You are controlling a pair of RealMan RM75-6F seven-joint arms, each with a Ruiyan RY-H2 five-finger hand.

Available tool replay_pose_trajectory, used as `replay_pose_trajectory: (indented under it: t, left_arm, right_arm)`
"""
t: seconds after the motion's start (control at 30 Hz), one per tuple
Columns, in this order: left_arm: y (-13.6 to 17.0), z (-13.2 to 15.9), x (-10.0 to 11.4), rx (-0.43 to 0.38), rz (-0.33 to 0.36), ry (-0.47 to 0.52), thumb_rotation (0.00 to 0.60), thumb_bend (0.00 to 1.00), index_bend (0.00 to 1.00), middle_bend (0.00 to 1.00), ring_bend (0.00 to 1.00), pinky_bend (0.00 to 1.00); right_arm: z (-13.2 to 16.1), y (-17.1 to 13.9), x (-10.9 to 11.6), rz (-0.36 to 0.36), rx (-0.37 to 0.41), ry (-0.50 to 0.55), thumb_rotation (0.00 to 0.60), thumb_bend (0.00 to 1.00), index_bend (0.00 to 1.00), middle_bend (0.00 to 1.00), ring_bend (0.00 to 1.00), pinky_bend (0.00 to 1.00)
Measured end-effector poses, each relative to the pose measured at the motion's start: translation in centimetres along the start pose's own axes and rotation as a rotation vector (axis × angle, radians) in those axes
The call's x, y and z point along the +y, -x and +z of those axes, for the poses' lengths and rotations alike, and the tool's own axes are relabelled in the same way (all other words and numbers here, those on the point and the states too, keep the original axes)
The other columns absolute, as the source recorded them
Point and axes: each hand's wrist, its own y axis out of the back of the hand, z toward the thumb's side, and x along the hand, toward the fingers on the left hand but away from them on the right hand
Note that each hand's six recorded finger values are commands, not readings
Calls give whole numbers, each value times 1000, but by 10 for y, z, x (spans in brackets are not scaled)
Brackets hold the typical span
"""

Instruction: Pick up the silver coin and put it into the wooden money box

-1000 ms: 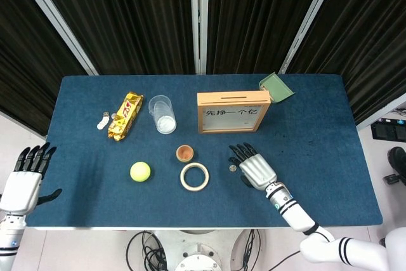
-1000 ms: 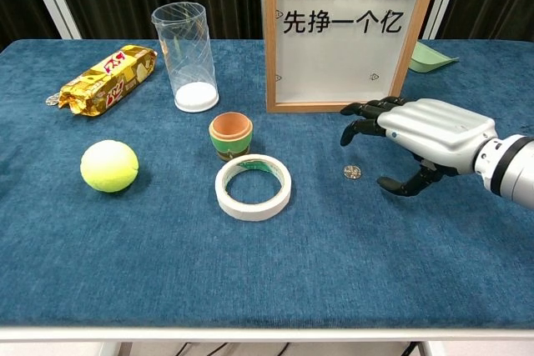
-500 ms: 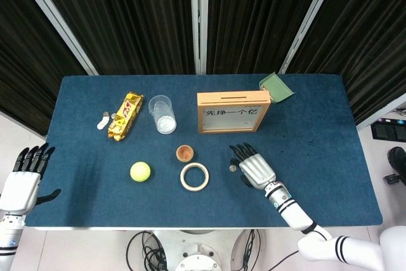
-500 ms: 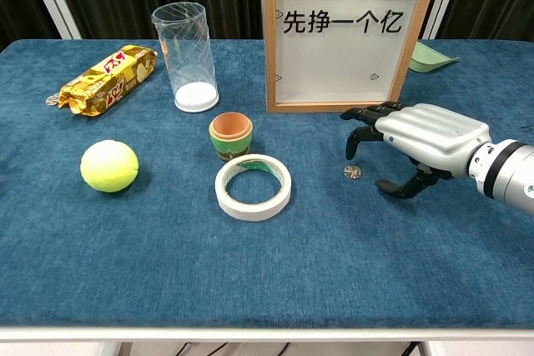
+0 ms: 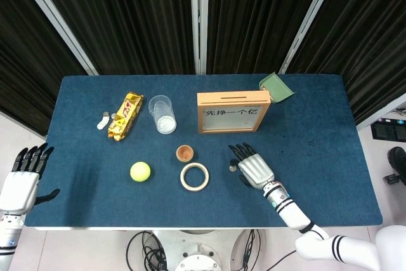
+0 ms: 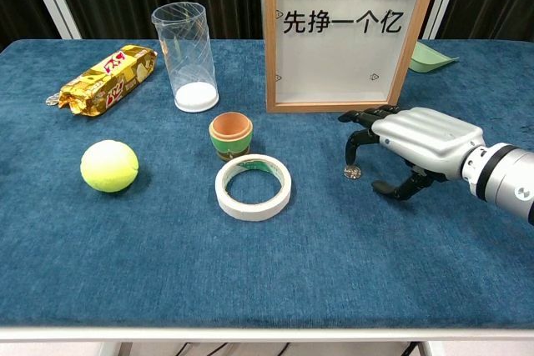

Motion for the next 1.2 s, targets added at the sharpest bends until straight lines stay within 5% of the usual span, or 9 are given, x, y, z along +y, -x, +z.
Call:
replay_pose_trajectory:
  t: [1.2]
  left_arm:
    - [0,-7,-6,13,-20,2,600,92,14,0,0,0]
  right_arm:
    - [1,8,-4,6,-21,0,600,385,435,29,0,0]
